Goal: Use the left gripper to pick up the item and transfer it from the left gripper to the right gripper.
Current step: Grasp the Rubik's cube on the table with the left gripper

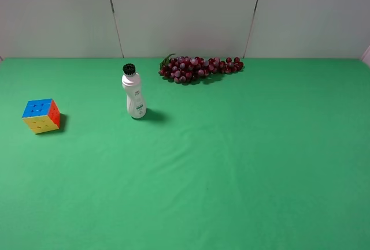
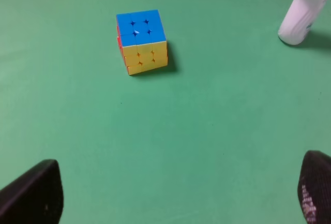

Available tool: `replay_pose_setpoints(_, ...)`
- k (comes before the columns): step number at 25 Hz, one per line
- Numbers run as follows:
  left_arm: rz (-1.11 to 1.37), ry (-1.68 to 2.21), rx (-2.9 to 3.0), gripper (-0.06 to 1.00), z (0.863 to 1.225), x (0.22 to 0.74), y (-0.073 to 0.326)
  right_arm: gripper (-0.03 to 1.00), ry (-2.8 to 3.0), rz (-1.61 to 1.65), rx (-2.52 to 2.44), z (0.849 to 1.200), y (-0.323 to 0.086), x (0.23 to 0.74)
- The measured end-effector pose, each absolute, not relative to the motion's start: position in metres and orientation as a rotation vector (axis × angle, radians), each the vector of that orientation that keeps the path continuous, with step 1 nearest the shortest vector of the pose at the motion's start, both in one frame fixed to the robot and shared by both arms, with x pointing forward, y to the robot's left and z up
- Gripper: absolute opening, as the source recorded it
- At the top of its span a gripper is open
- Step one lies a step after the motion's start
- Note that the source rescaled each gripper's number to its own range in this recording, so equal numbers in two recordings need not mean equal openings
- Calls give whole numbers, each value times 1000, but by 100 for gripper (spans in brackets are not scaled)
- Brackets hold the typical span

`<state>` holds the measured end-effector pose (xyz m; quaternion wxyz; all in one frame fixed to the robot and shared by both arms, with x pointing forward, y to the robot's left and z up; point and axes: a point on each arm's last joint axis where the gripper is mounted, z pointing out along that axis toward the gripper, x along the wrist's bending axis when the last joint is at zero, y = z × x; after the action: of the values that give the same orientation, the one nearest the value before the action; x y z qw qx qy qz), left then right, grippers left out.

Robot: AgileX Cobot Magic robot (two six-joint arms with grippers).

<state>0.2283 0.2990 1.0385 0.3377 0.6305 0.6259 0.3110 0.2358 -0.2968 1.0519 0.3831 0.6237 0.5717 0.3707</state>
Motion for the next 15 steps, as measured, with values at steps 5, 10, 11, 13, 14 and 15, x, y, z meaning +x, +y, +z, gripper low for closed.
replay_pose_setpoints(5, 810, 1631, 1643, 76, 1038, 228, 299, 100, 1458, 945, 1590, 1052, -297, 236)
replay_pose_setpoints(10, 810, 1631, 1643, 76, 1038, 228, 299, 100, 1458, 945, 1590, 1052, -297, 236)
replay_pose_setpoints(11, 810, 1631, 1643, 76, 1038, 228, 299, 100, 1458, 945, 1590, 1052, -297, 236)
replay_pose_setpoints(13, 810, 1631, 1643, 76, 1038, 228, 299, 100, 1458, 945, 1590, 1052, -297, 236)
replay_pose_setpoints(14, 810, 1631, 1643, 76, 1038, 228, 299, 100, 1458, 945, 1590, 1052, -297, 236)
replay_pose_setpoints(15, 810, 1631, 1643, 76, 1038, 228, 299, 100, 1458, 945, 1590, 1052, -297, 236)
